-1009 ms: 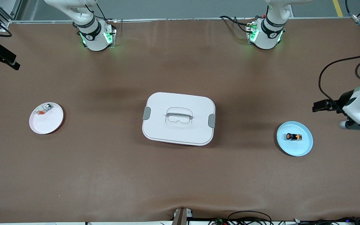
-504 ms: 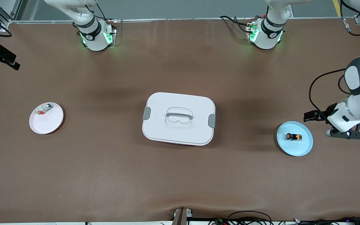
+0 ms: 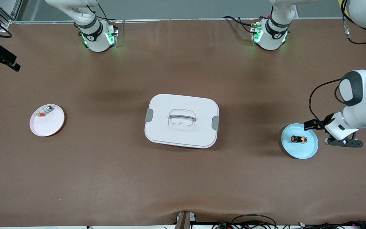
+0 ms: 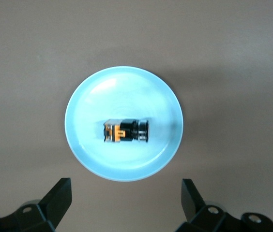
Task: Transfer orange switch to right arm and place
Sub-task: 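Move the left gripper down over the orange switch on the blue plate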
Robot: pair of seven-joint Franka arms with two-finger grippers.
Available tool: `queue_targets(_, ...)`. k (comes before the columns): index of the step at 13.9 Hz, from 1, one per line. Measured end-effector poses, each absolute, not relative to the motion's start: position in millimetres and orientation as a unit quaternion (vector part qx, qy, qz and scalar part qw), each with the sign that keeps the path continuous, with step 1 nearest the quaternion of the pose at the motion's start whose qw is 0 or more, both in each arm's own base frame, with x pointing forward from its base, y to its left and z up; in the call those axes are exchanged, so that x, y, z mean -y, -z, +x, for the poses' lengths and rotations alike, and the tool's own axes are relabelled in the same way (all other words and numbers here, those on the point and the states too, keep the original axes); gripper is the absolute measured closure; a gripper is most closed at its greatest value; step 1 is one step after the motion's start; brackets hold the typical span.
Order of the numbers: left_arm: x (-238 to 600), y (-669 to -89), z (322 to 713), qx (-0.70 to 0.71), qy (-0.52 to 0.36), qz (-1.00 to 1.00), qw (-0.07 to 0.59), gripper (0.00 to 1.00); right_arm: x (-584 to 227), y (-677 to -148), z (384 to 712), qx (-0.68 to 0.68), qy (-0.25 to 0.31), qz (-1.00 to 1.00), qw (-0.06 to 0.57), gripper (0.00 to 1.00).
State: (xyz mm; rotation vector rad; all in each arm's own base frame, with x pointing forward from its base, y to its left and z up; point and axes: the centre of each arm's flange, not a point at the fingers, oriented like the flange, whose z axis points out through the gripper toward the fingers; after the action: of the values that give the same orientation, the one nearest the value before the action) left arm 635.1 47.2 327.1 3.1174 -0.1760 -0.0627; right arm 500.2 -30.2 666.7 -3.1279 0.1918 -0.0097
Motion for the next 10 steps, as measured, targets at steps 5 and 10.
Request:
queue_targets(5,-56,-287,643,0.05,0.009,0.999,0.008,0.0,31,-667,500,-0.062,0.003,-0.998,0.004,0.0)
queue_targets(10,-58,-260,643,0.048,0.017,0.999,0.009,0.0,31,-667,500,-0.062,0.003,-0.998,0.004,0.0)
